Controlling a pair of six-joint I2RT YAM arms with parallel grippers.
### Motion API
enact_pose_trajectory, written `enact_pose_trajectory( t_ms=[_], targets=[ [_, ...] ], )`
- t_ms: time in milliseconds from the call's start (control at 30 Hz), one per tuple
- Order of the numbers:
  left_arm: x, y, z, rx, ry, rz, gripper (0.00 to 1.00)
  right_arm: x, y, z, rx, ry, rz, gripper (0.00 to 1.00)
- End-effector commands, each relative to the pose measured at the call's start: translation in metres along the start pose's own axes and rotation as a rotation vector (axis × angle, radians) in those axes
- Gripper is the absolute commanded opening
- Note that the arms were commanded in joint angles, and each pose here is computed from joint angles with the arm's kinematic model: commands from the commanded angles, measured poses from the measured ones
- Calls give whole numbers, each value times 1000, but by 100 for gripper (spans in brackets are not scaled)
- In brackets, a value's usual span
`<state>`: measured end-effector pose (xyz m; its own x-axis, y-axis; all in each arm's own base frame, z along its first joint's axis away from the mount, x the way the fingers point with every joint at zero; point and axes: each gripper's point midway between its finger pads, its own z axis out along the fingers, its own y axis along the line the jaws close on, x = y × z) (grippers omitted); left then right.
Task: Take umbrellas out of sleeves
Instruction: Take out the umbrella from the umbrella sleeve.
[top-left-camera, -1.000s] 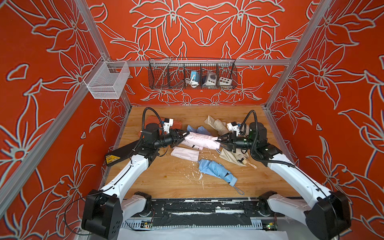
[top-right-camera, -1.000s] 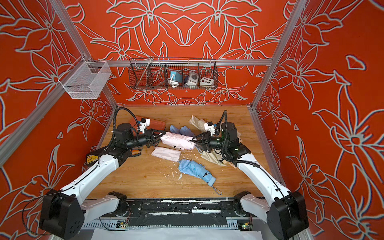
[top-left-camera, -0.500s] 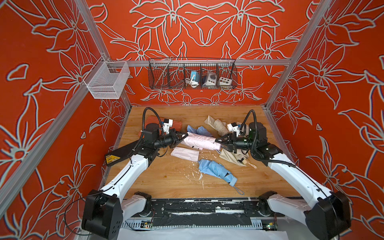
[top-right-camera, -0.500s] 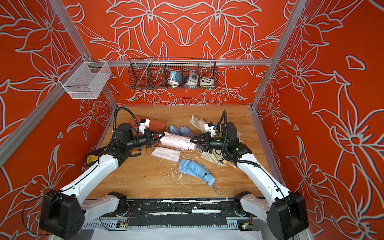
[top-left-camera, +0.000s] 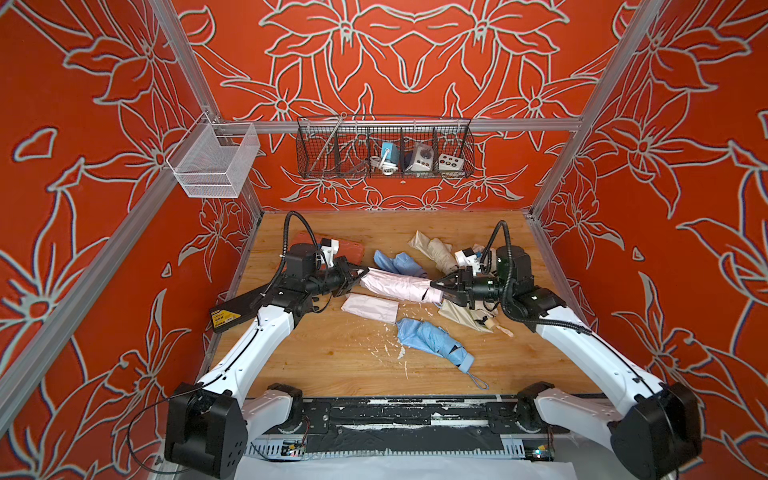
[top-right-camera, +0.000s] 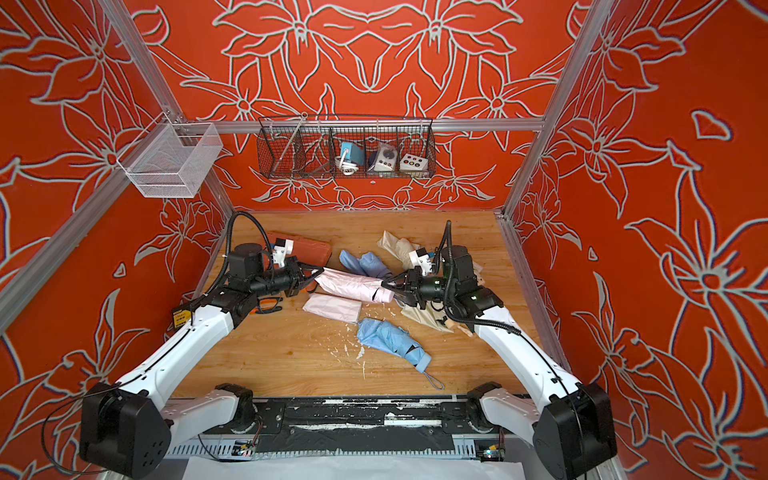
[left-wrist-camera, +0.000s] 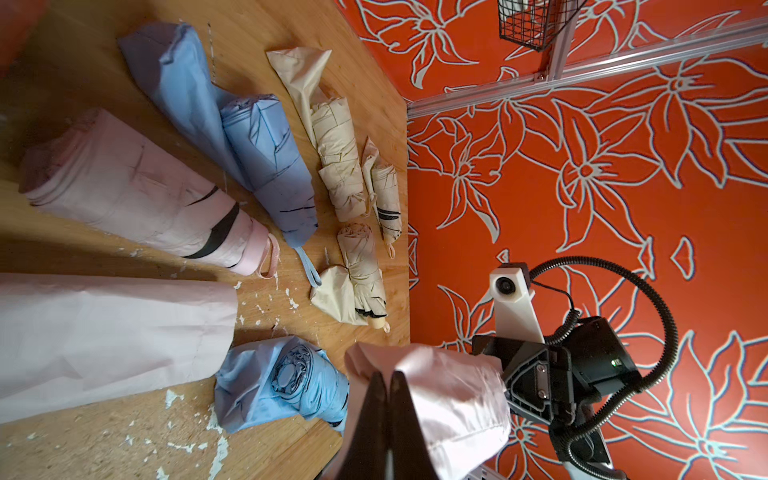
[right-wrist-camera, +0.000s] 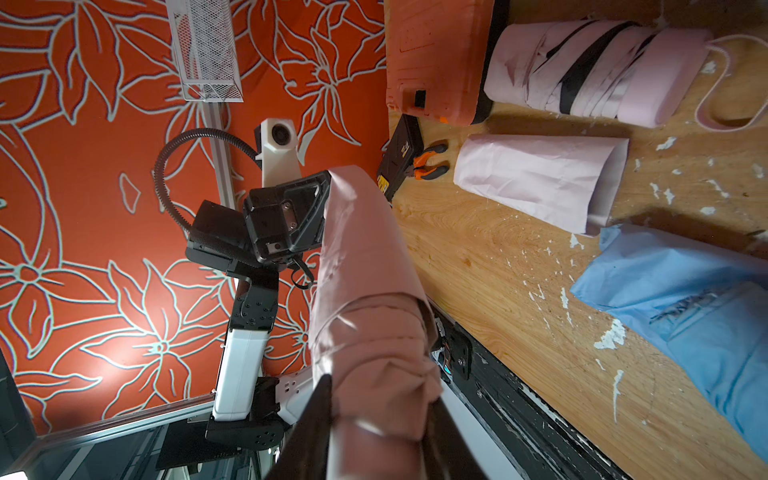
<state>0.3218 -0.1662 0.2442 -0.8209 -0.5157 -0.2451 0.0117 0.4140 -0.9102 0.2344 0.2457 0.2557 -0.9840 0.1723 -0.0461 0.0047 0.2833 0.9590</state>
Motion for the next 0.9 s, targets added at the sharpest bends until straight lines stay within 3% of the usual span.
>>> enact_pose_trajectory(
  t_ms=[0,867],
  targets=[
    [-21,-7,-9,-28,-84,44,0,-2,20,-9,-31,-17,-65,4],
    [-37,25,-10,-125,-134,37,0,-3,20,-14,-12,-24,-85,3]
  ],
)
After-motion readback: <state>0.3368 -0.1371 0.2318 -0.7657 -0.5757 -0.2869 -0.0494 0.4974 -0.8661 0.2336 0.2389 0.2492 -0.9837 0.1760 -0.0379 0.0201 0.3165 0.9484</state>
